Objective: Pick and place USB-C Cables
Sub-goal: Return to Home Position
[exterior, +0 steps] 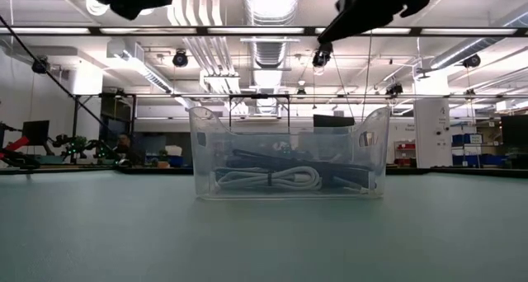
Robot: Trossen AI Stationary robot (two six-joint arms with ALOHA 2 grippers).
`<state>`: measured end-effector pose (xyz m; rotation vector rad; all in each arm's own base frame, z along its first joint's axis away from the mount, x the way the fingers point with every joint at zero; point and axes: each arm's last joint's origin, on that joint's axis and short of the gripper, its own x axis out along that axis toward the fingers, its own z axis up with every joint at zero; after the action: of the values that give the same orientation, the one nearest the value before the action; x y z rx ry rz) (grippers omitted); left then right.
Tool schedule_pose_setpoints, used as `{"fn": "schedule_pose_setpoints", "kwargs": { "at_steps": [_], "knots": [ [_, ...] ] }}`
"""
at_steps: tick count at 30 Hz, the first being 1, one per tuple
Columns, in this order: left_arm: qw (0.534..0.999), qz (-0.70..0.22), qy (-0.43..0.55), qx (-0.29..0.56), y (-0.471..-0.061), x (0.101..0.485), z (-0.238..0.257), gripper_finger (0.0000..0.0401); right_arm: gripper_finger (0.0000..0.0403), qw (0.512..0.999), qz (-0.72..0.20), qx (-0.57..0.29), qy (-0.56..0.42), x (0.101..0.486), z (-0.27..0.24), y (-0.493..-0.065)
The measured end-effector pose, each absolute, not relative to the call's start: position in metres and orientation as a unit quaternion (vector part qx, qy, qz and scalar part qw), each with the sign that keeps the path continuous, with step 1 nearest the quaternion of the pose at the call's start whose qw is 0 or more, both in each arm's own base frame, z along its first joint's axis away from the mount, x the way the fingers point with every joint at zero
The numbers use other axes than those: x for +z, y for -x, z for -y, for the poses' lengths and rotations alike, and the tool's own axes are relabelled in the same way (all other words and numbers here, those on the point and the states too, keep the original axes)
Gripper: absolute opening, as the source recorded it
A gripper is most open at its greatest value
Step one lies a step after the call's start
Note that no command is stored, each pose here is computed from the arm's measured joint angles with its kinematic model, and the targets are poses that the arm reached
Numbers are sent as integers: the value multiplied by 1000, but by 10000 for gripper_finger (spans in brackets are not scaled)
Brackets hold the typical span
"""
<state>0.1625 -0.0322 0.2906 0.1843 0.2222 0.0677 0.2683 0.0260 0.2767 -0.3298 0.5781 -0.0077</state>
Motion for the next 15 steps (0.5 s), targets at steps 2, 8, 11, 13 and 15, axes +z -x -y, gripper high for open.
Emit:
{"fn": "schedule_pose_setpoints", "kwargs": {
  "at_steps": [2, 8, 11, 13, 15],
  "knots": [
    [990, -102, -89, 34, -156, 284, 30, 143, 86, 953, -257, -15, 159, 278, -20, -255],
    [994, -69, -76, 48, -134, 272, 24, 143, 65, 965, -200, -38, 163, 274, -8, -221],
    [994, -56, -73, 58, -125, 267, 21, 143, 57, 968, -182, -47, 164, 272, -5, -206],
    [994, -52, -73, 60, -121, 261, 20, 143, 52, 970, -173, -53, 162, 271, -2, -197],
    [995, -44, -72, 60, -115, 256, 19, 143, 48, 972, -163, -58, 161, 271, -1, -188]
  ]
}}
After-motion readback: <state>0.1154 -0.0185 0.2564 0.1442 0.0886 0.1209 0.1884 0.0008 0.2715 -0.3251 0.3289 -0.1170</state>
